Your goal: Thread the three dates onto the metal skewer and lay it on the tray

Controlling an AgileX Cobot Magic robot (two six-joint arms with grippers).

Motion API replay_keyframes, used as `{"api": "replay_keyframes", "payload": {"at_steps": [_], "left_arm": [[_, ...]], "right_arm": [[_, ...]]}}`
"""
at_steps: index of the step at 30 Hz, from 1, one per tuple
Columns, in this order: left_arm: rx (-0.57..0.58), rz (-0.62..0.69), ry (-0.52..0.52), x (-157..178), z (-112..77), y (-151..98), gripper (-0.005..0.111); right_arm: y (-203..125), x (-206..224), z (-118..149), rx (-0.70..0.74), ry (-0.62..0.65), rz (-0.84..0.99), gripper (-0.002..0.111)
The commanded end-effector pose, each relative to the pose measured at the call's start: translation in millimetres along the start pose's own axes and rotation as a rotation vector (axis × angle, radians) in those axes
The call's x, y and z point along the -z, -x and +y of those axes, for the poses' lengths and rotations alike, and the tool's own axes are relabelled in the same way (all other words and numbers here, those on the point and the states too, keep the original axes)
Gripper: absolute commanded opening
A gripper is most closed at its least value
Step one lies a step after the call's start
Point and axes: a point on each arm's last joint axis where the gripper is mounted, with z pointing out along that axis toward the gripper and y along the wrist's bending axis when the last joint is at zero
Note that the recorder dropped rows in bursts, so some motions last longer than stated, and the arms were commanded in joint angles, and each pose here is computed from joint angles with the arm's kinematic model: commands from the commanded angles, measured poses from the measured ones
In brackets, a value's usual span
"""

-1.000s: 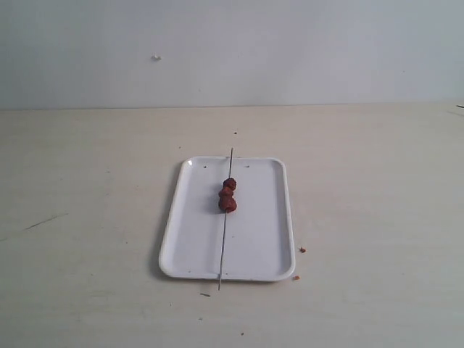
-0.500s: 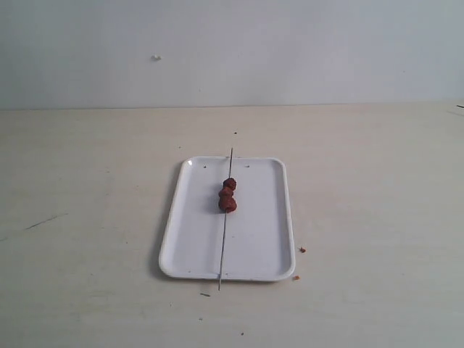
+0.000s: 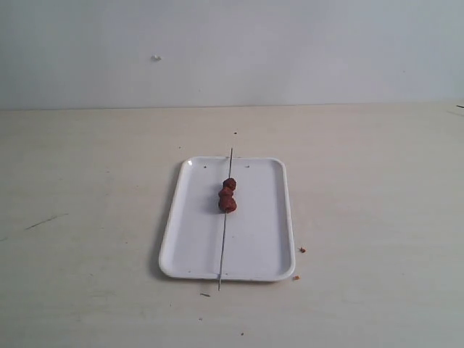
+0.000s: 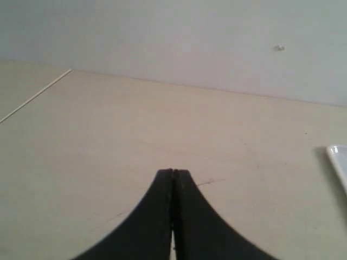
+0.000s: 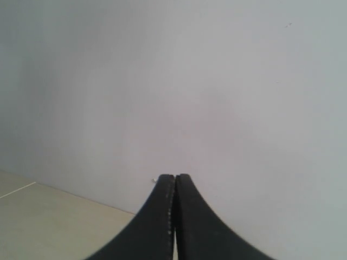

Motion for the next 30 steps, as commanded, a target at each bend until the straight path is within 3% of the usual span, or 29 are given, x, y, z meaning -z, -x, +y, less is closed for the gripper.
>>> {"api": "replay_keyframes", "payload": {"at_steps": [1, 11, 18, 22, 26, 30], "left_arm": [[0.006, 0.001, 0.003, 0, 0.2, 0, 0.000], [0.006, 0.001, 0.003, 0, 0.2, 0, 0.000], [0.006, 0.001, 0.003, 0, 0.2, 0, 0.000], [0.006, 0.001, 0.003, 0, 0.2, 0, 0.000], [0.006, 0.001, 0.003, 0, 0.2, 0, 0.000], [0.006, 0.001, 0.003, 0, 0.2, 0, 0.000]], "right_arm": [[-1, 1, 0, 0.014, 0.001, 0.001, 0.000], [-1, 1, 0, 0.014, 0.001, 0.001, 0.000], [0, 5, -8, 0.105, -0.035, -0.008, 0.000], [-12, 31, -34, 0.108, -0.188, 0.026, 0.000], [-22, 67, -51, 0.086, -0.429, -0.047, 0.000], [-33, 83, -53, 0.142, -0.510, -0.067, 0.000]]}}
